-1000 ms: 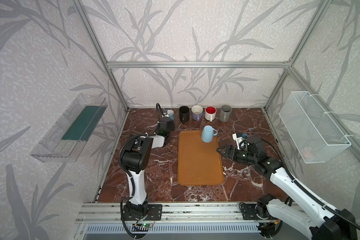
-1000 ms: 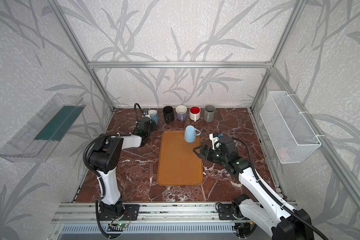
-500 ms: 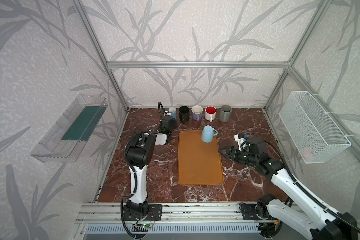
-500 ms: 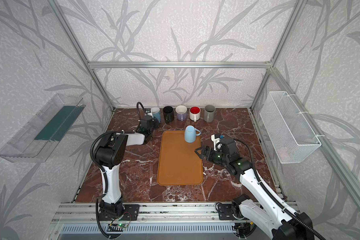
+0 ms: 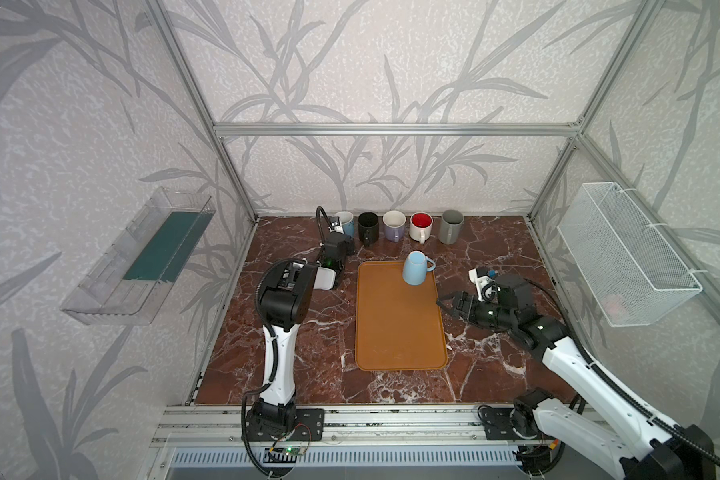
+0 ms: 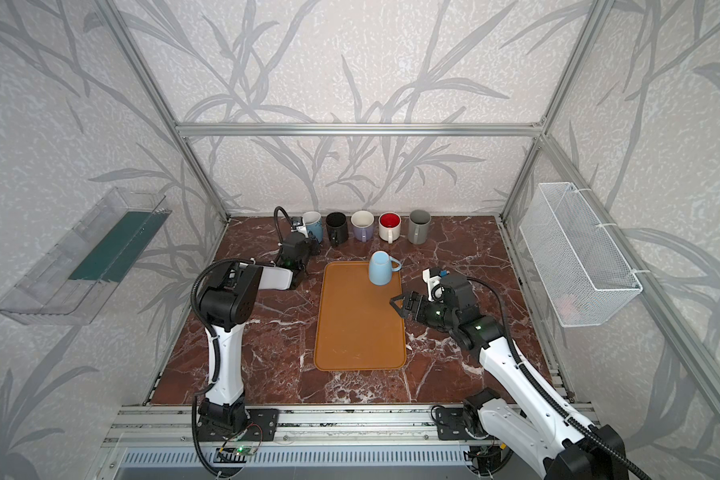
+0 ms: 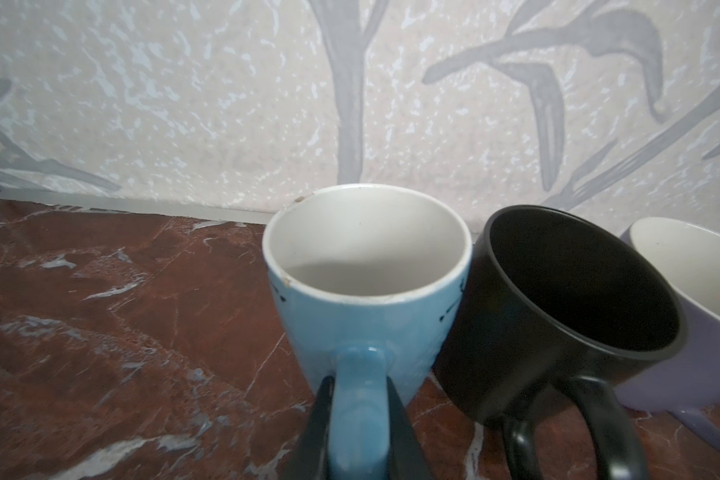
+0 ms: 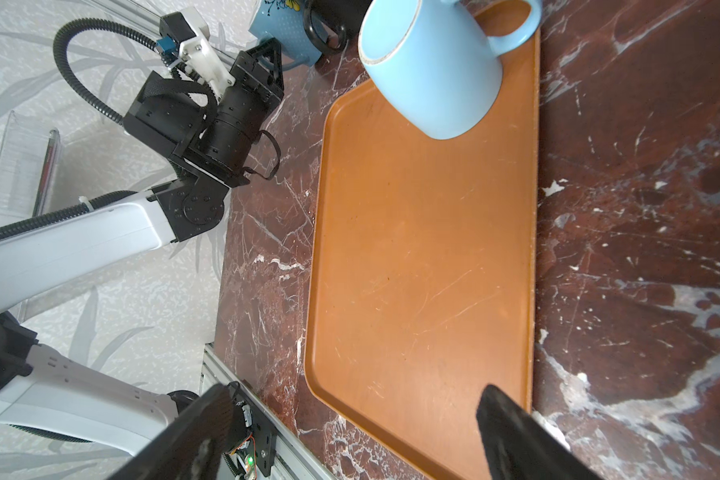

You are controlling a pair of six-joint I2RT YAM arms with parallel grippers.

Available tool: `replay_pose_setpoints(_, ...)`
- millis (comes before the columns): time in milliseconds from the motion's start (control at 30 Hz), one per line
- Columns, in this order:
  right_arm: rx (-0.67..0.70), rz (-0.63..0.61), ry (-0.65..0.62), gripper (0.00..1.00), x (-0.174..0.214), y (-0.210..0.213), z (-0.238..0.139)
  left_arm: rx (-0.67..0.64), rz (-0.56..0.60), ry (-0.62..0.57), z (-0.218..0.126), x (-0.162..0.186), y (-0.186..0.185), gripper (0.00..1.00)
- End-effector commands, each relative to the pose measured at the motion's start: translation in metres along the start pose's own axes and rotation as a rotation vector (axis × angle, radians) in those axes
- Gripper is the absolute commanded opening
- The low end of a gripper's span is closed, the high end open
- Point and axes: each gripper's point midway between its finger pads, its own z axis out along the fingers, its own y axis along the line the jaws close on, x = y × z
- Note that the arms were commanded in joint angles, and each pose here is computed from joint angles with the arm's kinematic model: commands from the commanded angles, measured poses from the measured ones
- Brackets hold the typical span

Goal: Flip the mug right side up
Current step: 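Set the dotted blue mug beside the black mug and open the left gripper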

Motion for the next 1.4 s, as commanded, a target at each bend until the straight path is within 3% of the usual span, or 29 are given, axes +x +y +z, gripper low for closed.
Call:
replay_pose_setpoints(0,-0.002,-0.018,-0.025,0.93,-0.007,0.006,-0.007,0.04,-0.041,-0.144,-0.003,-0.037,-0.008,0.21)
replay_pose_setpoints(300,-0.005,-0.017,-0.022,0.93,-0.007,0.006,-0.006,0.047,-0.045,-0.143,-0.008,-0.035,-0.008,0.36)
replay_pose_setpoints(933,0.005,-0.066,-0.014,0.93,-0.006,0.007,-0.009,0.063,-0.071,-0.187,-0.036,-0.05,-0.004,0.44)
replay_pose_setpoints(1367,0.09,-0.234,0.003,0.93,-0.012,0.0,-0.012,0.108,-0.081,-0.194,-0.075,-0.08,-0.011,0.45)
